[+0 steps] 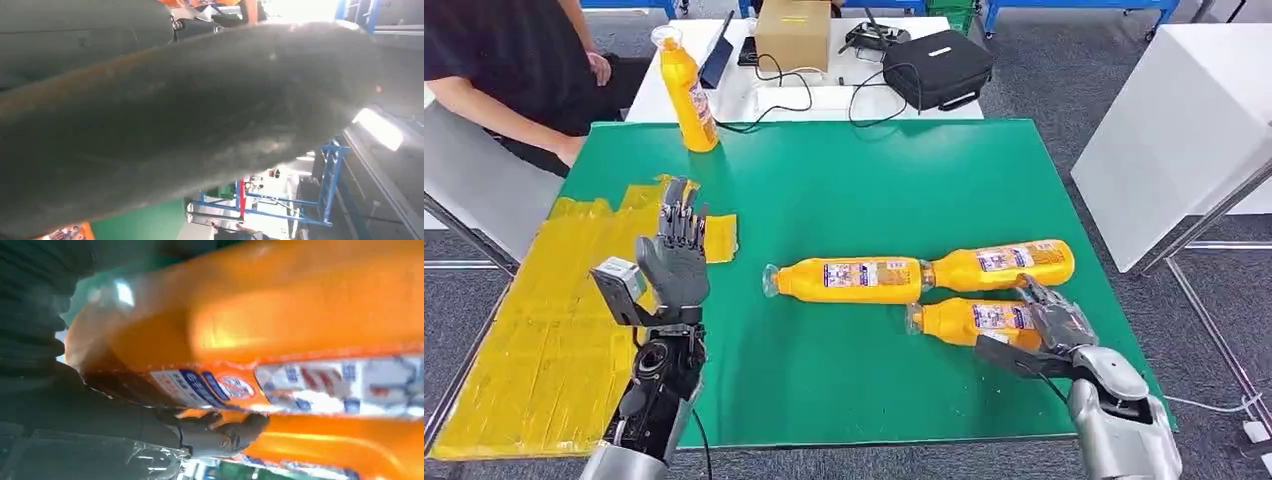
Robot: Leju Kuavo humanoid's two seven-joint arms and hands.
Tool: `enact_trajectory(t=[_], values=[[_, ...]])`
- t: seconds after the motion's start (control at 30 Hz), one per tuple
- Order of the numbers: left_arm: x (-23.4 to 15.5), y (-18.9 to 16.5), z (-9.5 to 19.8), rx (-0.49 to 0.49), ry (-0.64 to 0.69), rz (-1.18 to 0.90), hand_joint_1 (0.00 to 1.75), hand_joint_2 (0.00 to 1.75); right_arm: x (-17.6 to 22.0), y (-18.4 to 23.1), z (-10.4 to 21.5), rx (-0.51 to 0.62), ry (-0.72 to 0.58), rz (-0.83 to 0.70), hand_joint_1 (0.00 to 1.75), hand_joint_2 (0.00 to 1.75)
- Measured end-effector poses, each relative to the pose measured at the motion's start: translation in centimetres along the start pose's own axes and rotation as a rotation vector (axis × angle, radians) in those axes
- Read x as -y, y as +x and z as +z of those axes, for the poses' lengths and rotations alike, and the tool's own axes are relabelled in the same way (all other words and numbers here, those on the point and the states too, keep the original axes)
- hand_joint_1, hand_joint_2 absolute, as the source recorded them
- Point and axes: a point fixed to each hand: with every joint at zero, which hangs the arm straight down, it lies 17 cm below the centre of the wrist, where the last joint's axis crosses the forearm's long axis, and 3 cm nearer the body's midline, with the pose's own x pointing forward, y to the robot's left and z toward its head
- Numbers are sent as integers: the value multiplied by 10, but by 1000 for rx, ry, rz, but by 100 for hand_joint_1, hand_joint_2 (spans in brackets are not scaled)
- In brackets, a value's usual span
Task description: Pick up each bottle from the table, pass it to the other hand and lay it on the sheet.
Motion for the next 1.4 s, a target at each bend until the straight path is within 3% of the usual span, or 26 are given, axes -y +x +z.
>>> enact_trajectory(t=[0.17,0.5,0.6,0.63,0.93,1.13,1.27,1.4], values=[[-8,-3,0,-1,4,4,0,0,-21,-11,16,39,46,2,175,175],[-15,-16,10,-17,-2,1,0,0,-61,-30,106,10,146,-7,175,175],[-16,-18,11,-22,0,-1,0,0,-65,-28,117,5,156,-1,175,175],[-15,-18,11,-23,0,-1,0,175,-66,-29,121,-2,157,-4,175,175],[-18,-27,16,-49,3,38,0,175,-50,-10,142,46,59,-109,175,175],[-18,-34,34,-68,-3,121,0,175,37,60,114,258,-254,-416,175,175],[-11,-38,42,-85,-20,147,0,175,101,92,80,287,-407,-494,175,175],[-9,-40,42,-94,-23,152,0,175,136,120,68,340,-480,-536,175,175]])
